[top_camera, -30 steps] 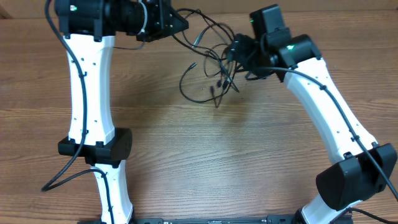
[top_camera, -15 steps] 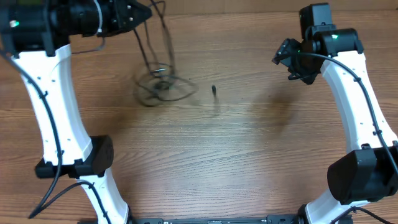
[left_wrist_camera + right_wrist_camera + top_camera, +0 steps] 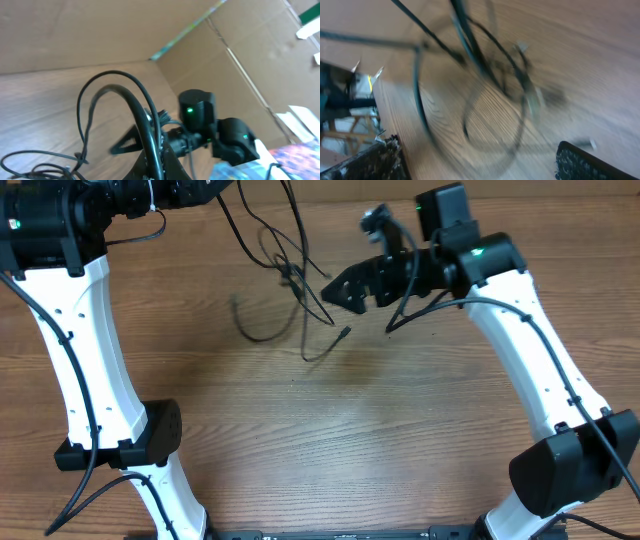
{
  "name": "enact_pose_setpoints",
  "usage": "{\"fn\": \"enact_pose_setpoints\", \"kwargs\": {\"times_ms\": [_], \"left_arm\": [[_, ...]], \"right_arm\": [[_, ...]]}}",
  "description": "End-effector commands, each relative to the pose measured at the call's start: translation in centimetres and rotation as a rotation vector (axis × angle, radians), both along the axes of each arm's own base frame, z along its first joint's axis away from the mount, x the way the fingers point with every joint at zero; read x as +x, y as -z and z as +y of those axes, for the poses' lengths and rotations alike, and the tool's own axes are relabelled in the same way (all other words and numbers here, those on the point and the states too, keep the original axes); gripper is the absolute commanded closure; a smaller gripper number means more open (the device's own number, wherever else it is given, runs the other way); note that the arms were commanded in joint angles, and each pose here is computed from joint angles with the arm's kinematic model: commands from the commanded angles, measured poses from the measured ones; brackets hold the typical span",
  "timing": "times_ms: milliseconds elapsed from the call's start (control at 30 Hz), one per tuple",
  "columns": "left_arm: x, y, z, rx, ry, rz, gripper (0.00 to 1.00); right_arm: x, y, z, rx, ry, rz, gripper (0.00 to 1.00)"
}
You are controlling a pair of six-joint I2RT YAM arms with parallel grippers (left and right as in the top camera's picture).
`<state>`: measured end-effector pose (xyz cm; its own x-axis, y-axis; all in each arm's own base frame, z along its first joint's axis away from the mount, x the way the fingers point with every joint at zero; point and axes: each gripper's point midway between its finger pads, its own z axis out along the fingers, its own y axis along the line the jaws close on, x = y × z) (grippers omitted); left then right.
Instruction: Untangle cables
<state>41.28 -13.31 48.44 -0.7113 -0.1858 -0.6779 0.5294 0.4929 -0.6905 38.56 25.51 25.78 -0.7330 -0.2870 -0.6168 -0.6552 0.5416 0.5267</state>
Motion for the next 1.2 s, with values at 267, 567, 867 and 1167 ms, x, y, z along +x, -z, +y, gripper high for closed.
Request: {"fn": "enact_pose_setpoints", "kwargs": {"times_ms": [267,567,867,1167], "left_arm": [[-2.3,-1.9,-0.9,-0.067,0.079,0.001,0.96],[-2.4,-1.8,-0.9,-0.071,0.077,0.015,0.96],[1.2,-0.1,6.1,0.074,-0.197,-0.038,0.96],[3.2,5.4,19.2,0.377,-0.779,0.156,0.96]], "right_arm": [[-2.2,1.0,5.6,0.009,-0.206,-0.108,0.01],[-0.3,4.8,7.3,-0.098,-0.101,-0.07,0.45],[5.3,-0.8,-6.9,-0.234,0.528,-0.011,0.96],[2.9,-3.6,-27.5,-0.235,1.218,0.195,0.96]]}}
